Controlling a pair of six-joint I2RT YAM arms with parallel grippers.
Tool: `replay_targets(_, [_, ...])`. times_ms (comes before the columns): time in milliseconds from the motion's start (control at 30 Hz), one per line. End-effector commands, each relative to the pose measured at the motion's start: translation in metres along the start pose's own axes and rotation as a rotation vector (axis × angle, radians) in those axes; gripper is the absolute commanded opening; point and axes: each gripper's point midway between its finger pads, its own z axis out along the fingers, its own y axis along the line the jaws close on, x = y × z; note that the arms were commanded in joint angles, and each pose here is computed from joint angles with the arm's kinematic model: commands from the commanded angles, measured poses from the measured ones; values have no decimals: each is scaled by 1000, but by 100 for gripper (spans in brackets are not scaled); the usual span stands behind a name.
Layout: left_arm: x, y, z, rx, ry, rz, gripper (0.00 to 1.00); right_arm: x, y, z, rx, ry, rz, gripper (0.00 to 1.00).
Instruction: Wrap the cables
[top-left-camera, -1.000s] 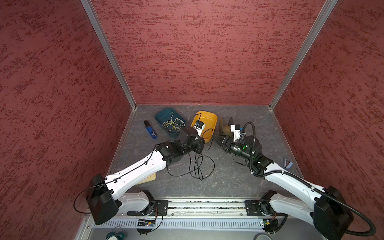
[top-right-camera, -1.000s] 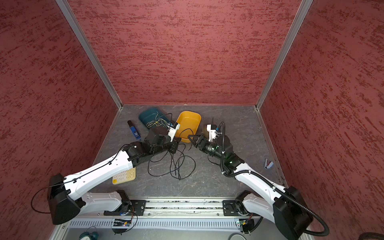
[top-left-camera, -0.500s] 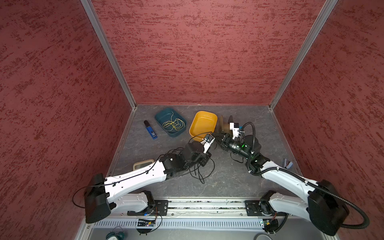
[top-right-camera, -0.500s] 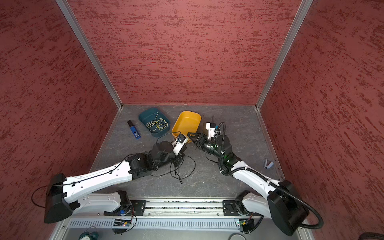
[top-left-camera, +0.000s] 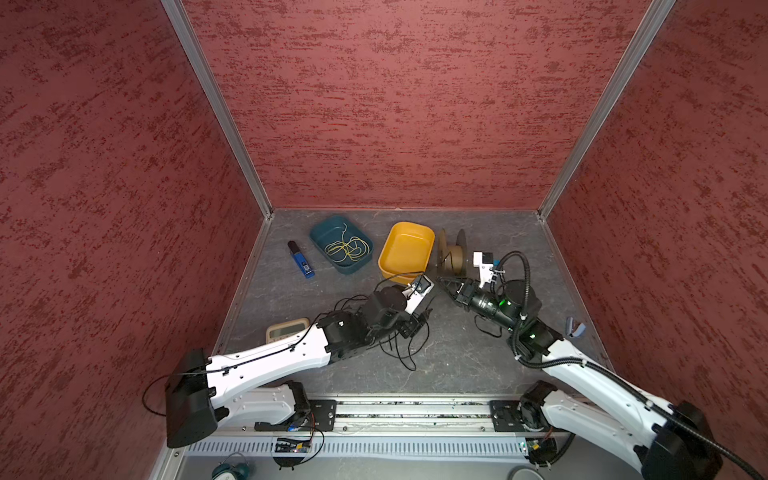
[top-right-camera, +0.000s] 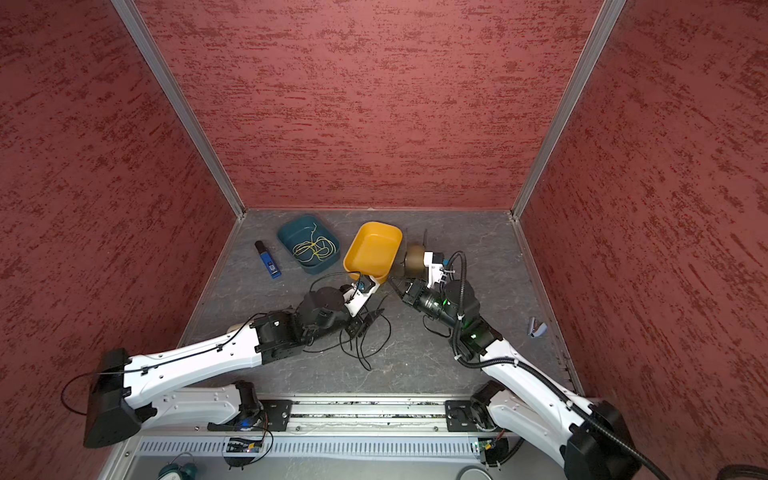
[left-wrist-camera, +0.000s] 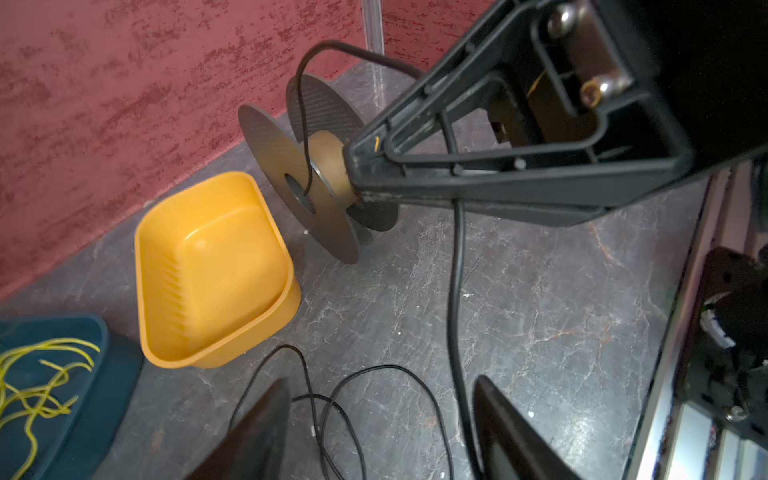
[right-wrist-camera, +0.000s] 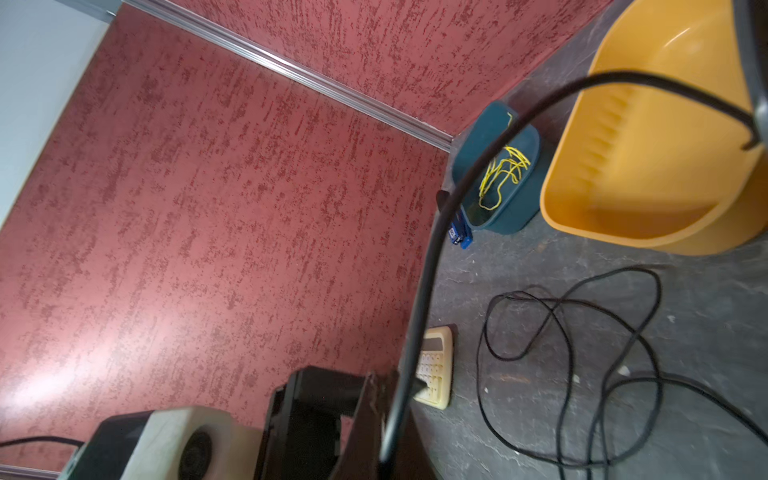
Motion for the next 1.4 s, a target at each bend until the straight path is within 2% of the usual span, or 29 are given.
replay_targets(0, [-29,-1,-13,70,-83,-45,86,13,-27,-13,143,65,-46,0])
replay_targets(167, [-45,14,-10,135,-108,-169,86,10,-47,-41,244,32,-72,0])
replay_targets(300, [-54,36,3,109,-113,-258,79,4,-66,-67,383,-12,-112,0])
replay_targets(500, [-61,56,47,37,-62,-359,75,2,-105,-101,623,-64,-123,0])
replay_targets(767, [-55,55,118,25,20,-415,72,-14,-127,-130,801,-167,-176,0])
replay_targets(867, [-51,57,139,4,51,-438,61,-23,-132,-130,856,-182,-205,0])
replay_targets(933, [-53,57,149,-9,54,-447,53,-28,-131,-129,867,-196,-221,0])
replay_targets(1100, [-45,66,165,-106,113,-412,42,-36,-122,-121,832,-207,-246,0])
replay_targets(1367, [-35,77,175,-156,185,-348,32,-38,-118,-110,801,-191,-261,0])
